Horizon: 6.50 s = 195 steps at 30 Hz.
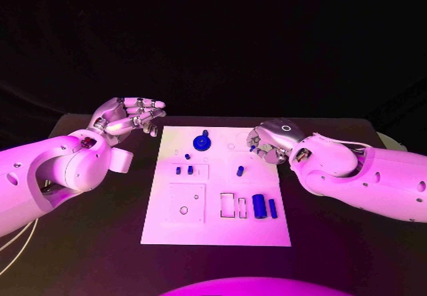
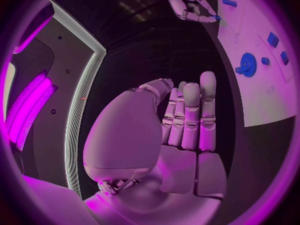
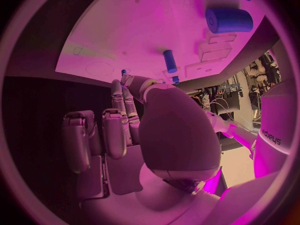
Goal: Assemble the parts on the task board
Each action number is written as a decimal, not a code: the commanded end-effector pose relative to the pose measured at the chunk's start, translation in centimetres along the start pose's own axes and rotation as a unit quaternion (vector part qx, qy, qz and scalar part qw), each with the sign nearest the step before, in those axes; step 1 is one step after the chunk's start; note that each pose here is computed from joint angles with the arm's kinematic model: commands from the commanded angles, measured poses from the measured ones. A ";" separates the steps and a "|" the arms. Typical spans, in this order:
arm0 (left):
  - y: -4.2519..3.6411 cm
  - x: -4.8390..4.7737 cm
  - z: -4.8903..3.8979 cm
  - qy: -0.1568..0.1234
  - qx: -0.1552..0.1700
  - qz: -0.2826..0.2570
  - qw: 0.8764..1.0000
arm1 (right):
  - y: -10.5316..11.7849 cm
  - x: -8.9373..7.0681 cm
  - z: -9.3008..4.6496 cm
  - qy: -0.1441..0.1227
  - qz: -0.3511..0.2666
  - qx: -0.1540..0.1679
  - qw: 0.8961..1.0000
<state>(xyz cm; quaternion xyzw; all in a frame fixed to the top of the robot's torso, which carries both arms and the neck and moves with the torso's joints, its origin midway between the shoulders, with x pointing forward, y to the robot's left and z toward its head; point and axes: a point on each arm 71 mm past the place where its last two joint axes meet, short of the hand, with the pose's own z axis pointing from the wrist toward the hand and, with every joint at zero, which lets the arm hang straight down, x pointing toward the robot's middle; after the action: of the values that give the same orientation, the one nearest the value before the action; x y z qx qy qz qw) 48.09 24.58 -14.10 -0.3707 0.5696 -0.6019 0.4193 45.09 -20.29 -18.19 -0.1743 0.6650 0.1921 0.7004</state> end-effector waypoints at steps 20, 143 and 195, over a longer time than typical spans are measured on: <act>0.16 0.49 0.49 0.004 0.003 -0.007 1.000 | 9.9 -0.5 0.4 -0.019 0.087 -0.112 0.990; 0.41 0.72 0.50 0.015 -0.008 -0.011 1.000 | 5.3 -0.1 -1.6 0.069 0.108 -0.064 0.990; 0.60 0.51 0.46 0.013 -0.012 -0.010 1.000 | 3.8 2.2 -0.2 0.120 0.062 -0.054 0.989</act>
<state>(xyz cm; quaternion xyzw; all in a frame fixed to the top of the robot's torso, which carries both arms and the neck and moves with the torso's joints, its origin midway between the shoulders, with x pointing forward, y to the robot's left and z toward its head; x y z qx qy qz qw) 48.42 24.11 -14.75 -0.3755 0.5787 -0.5982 0.4077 43.14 -17.07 -20.19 -0.1841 0.7416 0.2546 0.5927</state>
